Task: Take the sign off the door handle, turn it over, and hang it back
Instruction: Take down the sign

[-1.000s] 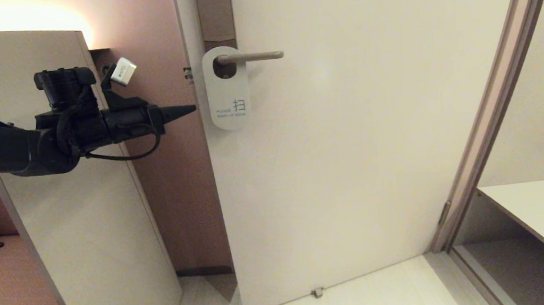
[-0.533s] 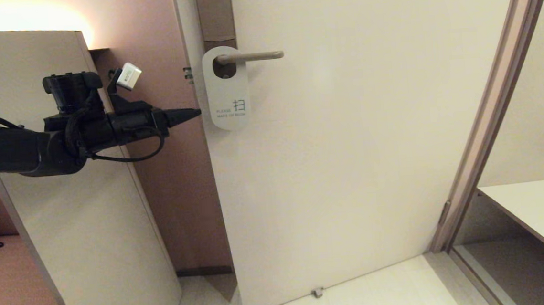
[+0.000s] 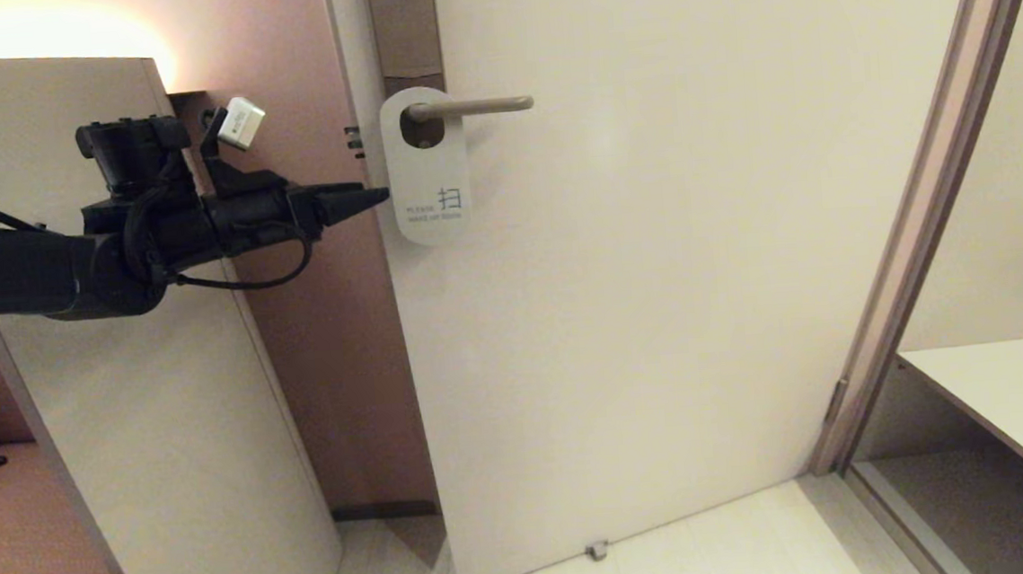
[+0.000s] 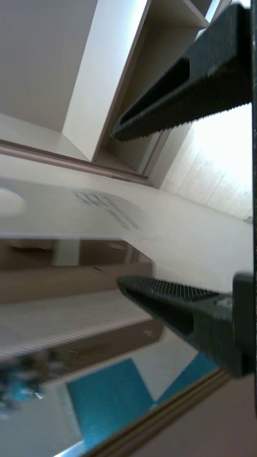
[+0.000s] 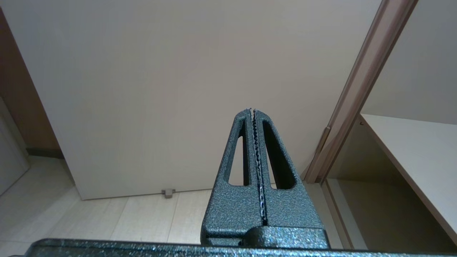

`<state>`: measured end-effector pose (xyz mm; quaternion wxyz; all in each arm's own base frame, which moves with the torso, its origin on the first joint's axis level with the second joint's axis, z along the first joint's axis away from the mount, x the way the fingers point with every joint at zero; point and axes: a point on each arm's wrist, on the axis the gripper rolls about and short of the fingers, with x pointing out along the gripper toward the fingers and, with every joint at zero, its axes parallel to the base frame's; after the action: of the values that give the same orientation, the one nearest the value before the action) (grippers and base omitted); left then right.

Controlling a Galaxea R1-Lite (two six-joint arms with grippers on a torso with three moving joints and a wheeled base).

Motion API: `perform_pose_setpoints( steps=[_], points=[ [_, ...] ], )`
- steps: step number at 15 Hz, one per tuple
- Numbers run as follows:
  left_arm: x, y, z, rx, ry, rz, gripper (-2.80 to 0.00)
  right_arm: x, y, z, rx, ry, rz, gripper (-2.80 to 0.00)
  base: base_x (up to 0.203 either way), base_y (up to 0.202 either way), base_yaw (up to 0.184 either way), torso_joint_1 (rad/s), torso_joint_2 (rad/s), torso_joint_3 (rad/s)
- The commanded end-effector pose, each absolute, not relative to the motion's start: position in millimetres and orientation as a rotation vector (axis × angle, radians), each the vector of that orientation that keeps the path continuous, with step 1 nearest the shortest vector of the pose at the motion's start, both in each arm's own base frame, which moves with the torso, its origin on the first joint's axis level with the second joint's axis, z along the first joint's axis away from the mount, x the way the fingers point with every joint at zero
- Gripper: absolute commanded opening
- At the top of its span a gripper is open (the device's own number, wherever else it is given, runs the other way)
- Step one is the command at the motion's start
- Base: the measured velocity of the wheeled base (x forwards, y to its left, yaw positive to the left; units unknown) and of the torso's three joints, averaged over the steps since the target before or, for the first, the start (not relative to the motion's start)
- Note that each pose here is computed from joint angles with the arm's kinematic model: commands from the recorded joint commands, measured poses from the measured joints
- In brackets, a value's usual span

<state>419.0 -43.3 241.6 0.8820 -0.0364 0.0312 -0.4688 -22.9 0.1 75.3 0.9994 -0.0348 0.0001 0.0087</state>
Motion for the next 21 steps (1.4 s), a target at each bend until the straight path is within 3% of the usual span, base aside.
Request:
perform_pose_setpoints(
  steps=[1,21],
  points=[
    [419.3,-46.3,244.8,-0.071,0.053,-0.988,0.0,-22.8,0.1,75.3,-0.071,0.001,0.018,-2.8,0.0,0.0,0.0,0.0,0.0,0.0],
    [442.7,-77.5,230.6,-0.069,0.051,-1.107,0.0,-22.8,0.1,75.3,-0.071,0.001,0.018,-2.8,0.0,0.0,0.0,0.0,0.0,0.0]
  ],
)
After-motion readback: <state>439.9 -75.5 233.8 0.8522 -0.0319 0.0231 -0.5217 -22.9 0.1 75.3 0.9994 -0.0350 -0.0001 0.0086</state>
